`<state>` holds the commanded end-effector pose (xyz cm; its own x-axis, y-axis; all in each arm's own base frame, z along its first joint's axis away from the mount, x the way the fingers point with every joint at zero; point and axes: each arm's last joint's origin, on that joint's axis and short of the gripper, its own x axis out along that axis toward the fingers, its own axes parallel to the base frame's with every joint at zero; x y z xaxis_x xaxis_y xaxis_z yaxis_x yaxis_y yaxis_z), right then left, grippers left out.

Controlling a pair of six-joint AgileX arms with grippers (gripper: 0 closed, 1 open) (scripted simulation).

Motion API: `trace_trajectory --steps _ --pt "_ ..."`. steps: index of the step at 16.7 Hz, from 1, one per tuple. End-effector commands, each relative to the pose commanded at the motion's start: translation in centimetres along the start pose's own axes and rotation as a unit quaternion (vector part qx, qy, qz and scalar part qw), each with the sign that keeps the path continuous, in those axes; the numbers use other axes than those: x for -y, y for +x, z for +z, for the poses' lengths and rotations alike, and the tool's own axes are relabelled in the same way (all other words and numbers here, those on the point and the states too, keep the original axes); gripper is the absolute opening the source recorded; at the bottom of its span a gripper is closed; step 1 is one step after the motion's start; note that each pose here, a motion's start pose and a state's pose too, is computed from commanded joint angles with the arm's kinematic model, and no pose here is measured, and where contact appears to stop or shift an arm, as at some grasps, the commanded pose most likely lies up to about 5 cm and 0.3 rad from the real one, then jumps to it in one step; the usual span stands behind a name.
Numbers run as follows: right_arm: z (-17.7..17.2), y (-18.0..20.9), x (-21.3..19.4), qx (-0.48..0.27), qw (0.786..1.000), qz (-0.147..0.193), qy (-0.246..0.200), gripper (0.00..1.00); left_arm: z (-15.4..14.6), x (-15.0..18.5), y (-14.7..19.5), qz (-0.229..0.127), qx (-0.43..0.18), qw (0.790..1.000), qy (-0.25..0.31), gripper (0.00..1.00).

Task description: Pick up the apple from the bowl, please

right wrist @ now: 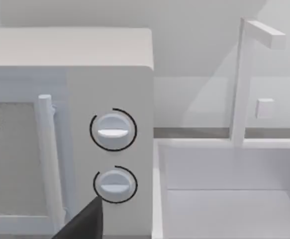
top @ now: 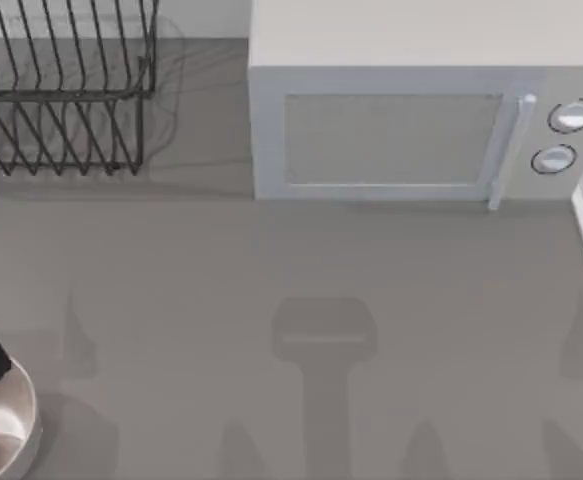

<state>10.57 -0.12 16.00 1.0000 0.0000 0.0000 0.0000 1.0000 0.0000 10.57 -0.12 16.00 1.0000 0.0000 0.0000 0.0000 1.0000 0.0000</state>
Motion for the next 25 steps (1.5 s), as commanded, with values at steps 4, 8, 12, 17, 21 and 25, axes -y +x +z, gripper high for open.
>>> trace_trajectory --steps 4,8,12,17,21,25 --pt "0.00 0.00 0.00 0.000 1.000 0.000 0.000 1.00 0.00 0.00 0.00 0.000 0.000 1.000 0.000 1.00" --pt "0.00 0.00 0.00 0.000 1.000 0.000 0.000 1.00 0.00 0.00 0.00 0.000 0.000 1.000 0.000 1.00" --pt "0.00 0.00 0.00 0.000 1.000 0.000 0.000 1.00 0.00 0.00 0.00 0.000 0.000 1.000 0.000 1.00" --pt "0.00 0.00 0.00 0.000 1.000 0.000 0.000 1.00 0.00 0.00 0.00 0.000 0.000 1.000 0.000 1.00" --pt "0.00 0.00 0.00 0.000 1.000 0.000 0.000 1.00 0.00 0.00 0.00 0.000 0.000 1.000 0.000 1.00" --pt "0.00 0.00 0.00 0.000 1.000 0.000 0.000 1.00 0.15 -0.01 0.01 0.000 -0.007 1.000 0.001 1.00"
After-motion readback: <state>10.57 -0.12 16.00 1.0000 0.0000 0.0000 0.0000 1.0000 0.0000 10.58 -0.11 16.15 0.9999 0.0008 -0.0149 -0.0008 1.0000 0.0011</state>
